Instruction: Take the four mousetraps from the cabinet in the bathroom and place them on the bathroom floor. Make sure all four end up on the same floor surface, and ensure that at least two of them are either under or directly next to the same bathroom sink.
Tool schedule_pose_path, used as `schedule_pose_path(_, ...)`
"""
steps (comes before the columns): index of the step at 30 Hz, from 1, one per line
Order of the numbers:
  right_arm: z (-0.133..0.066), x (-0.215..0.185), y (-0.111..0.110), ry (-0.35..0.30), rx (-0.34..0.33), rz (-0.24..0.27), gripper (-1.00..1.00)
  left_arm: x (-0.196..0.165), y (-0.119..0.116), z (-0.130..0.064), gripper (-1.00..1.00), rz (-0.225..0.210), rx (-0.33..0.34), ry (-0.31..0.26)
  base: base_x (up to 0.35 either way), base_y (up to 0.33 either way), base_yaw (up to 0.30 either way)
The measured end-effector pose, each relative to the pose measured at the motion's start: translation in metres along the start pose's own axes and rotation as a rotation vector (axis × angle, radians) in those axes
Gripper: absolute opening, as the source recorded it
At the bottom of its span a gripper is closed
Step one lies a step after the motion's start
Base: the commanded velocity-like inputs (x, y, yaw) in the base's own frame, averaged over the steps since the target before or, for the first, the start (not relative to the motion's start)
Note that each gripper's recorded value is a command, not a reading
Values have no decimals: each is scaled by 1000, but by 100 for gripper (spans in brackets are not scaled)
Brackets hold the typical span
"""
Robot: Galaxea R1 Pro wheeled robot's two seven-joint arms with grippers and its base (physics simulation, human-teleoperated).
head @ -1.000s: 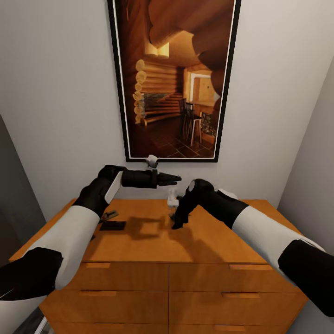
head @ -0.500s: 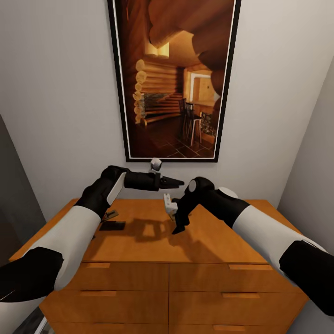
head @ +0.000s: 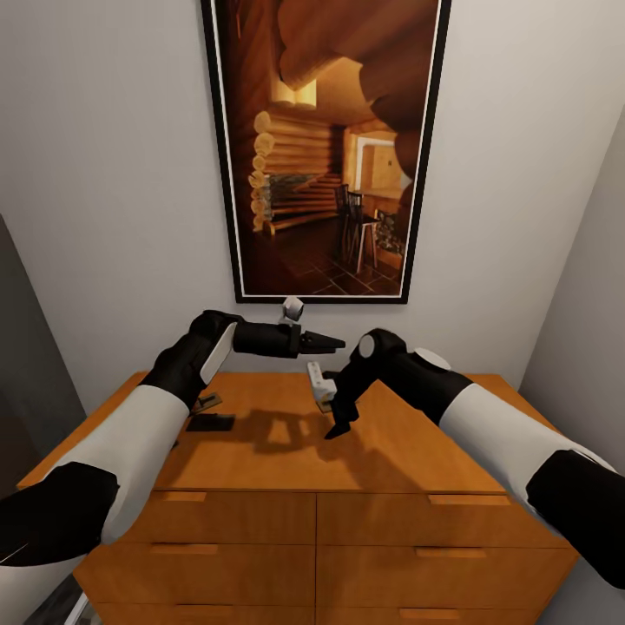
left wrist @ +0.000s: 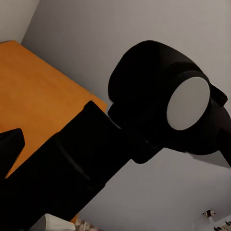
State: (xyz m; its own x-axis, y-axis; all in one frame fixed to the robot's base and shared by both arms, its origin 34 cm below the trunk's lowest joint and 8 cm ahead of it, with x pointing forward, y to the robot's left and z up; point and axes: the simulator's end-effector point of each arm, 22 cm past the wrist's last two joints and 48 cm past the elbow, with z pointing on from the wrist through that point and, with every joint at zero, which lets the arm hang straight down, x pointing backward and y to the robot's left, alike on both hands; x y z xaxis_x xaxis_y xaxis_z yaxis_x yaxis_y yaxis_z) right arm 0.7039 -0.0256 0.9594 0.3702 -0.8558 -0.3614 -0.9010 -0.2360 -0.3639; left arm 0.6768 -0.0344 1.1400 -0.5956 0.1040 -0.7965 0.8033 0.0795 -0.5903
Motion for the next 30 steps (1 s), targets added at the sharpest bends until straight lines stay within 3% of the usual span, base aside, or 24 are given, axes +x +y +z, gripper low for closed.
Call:
schedule_pose_path(17, -5, -5, -6, -32, 13, -1, 100, -2, -4, -1, 100, 13, 12, -6, 0, 0, 0)
schedule_pose_path(30, -3, -8, -5, -36, 11, -13, 100, -15, -21, -7, 100, 68, 30, -31, 0, 0, 0)
